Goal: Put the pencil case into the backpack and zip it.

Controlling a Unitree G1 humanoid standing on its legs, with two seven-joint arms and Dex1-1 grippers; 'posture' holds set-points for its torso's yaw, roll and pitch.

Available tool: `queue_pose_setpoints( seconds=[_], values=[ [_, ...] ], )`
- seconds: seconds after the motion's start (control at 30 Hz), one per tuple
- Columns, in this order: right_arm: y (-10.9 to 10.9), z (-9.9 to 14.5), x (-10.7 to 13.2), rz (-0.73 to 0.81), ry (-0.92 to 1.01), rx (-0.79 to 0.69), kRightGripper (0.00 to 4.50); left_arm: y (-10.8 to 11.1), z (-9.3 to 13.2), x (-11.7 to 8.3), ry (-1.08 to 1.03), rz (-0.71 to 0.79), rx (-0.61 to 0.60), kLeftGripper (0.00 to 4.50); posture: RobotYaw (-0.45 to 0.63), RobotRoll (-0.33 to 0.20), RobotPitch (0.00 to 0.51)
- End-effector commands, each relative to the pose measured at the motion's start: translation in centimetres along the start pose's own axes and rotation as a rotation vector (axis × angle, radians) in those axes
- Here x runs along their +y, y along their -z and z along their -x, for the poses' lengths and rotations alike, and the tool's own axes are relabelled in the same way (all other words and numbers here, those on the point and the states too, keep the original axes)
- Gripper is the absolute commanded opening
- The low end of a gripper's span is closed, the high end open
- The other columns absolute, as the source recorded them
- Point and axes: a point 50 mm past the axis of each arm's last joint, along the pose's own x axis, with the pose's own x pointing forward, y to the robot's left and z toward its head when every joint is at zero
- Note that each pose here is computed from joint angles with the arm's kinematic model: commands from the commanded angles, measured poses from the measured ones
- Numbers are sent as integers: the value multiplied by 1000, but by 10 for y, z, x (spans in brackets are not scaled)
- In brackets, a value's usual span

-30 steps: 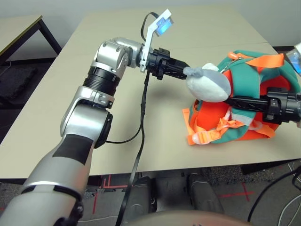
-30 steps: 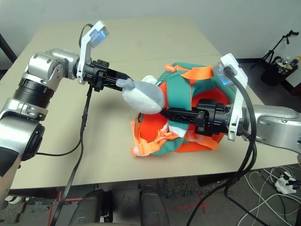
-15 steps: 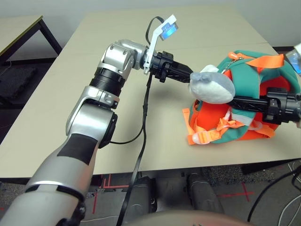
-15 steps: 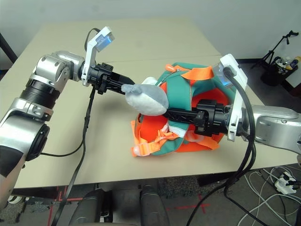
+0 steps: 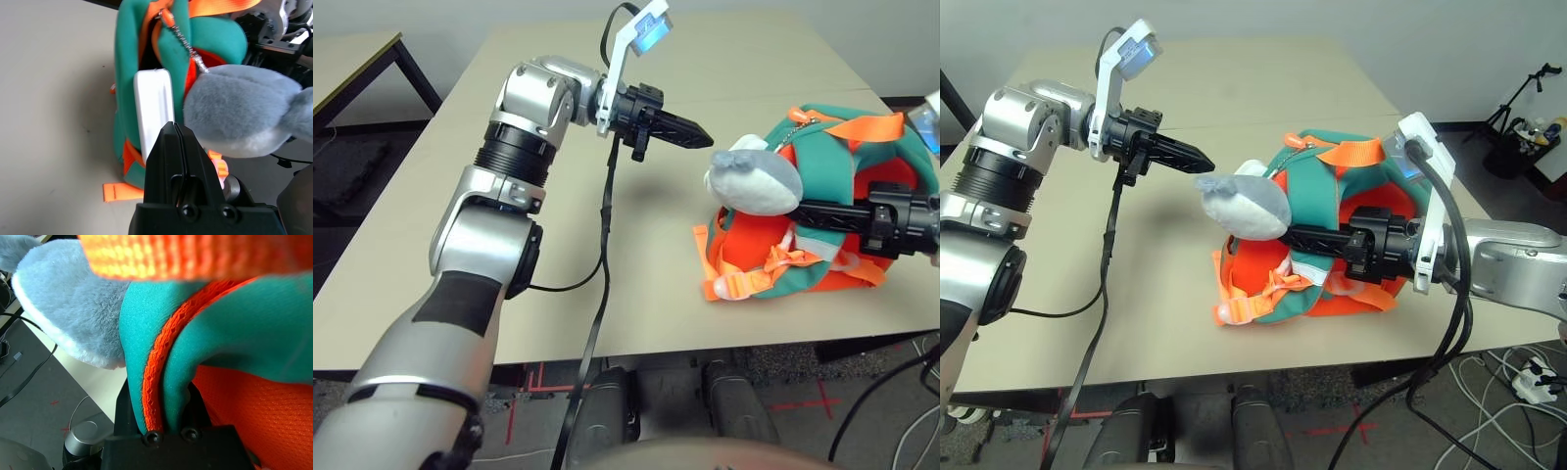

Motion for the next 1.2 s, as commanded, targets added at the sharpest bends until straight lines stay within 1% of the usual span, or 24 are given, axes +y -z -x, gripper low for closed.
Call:
queue_pose_setpoints(
  seconds=[0.03,0.27,0.6,0.8,1.07,1.2],
  values=[
    [1,0,1,1,-11,8,187,5,-5,-1,12,13,10,0,-87,0,73],
    [1,-1,2,1,-13,6,187,15,-18,2,21,21,38,0,-97,0,78],
    [3,-1,4,-5,-11,0,187,28,-28,9,13,38,65,0,-119,0,90],
    [4,0,5,-10,-6,1,187,35,-41,12,31,61,63,0,-127,0,95],
    [5,0,5,-15,-4,1,187,29,-50,16,22,50,39,0,-128,0,97],
    [5,0,5,-15,-2,3,187,19,-41,19,-11,32,23,0,-124,0,95]
  ],
)
